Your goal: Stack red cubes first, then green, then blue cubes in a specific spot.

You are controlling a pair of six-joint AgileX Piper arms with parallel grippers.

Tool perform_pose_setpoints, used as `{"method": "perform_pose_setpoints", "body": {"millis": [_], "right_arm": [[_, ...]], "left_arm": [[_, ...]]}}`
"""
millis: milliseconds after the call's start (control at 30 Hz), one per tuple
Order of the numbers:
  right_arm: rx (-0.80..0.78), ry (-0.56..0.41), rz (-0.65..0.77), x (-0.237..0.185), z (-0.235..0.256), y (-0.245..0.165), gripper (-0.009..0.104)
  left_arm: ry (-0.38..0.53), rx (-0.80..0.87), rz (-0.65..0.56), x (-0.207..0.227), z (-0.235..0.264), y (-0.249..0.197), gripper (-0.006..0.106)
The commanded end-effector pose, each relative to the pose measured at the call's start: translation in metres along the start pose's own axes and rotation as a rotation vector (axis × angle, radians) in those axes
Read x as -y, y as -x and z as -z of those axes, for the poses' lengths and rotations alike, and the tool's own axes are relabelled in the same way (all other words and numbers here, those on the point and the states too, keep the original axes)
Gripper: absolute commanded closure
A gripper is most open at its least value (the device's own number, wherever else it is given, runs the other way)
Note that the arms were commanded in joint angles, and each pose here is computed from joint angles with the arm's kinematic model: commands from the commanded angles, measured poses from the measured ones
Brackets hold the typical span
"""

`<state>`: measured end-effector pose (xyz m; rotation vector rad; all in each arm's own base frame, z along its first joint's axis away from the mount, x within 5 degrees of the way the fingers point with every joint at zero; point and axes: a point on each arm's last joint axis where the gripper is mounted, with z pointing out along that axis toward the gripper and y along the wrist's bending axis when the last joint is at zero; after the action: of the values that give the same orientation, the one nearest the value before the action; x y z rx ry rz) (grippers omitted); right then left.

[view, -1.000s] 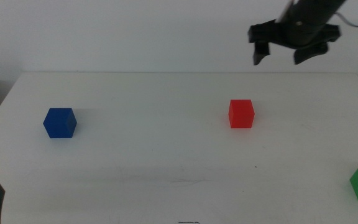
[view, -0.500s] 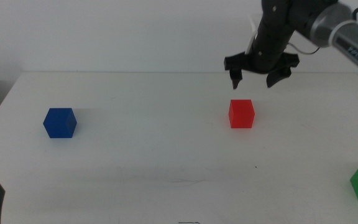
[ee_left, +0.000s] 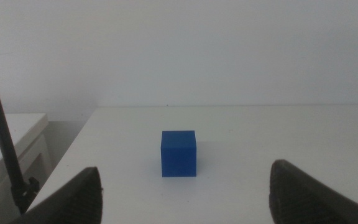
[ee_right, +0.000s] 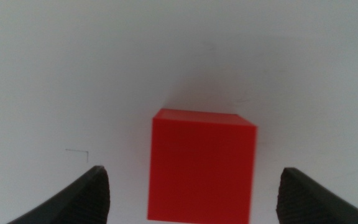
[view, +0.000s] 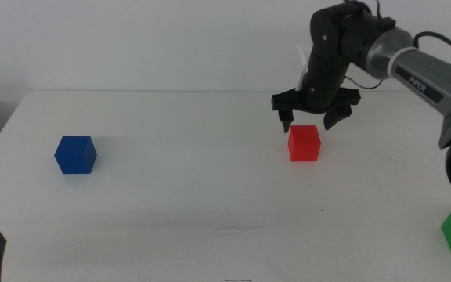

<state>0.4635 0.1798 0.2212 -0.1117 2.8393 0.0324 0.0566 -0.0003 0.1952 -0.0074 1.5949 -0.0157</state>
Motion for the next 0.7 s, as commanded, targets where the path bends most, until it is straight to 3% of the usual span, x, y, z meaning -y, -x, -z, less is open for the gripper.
{"method": "perform_pose_setpoints", "body": {"millis": [0,267,433,533,667], "right_arm": [[0.113,0.022,0.014,-0.002,0.040,0.008,0.013],[0.084,0.007,0.019,-0.004,0.020,0.008,0.014],[0.088,0.009,0.019,-0.005,0.014,0.008,0.024],[0.089,0.006,0.003,-0.004,0.014,0.009,0.042],[0.072,0.001,-0.025,-0.004,0.014,0.007,0.084]], "left_arm": [[-0.003,0.102,0.021,0.000,0.002,0.010,0.011],[-0.003,0.102,0.021,0.000,0.002,0.010,0.011],[-0.003,0.102,0.021,0.000,0.002,0.010,0.011],[-0.003,0.102,0.021,0.000,0.002,0.010,0.011],[-0.003,0.102,0.021,0.000,0.002,0.010,0.011]]}}
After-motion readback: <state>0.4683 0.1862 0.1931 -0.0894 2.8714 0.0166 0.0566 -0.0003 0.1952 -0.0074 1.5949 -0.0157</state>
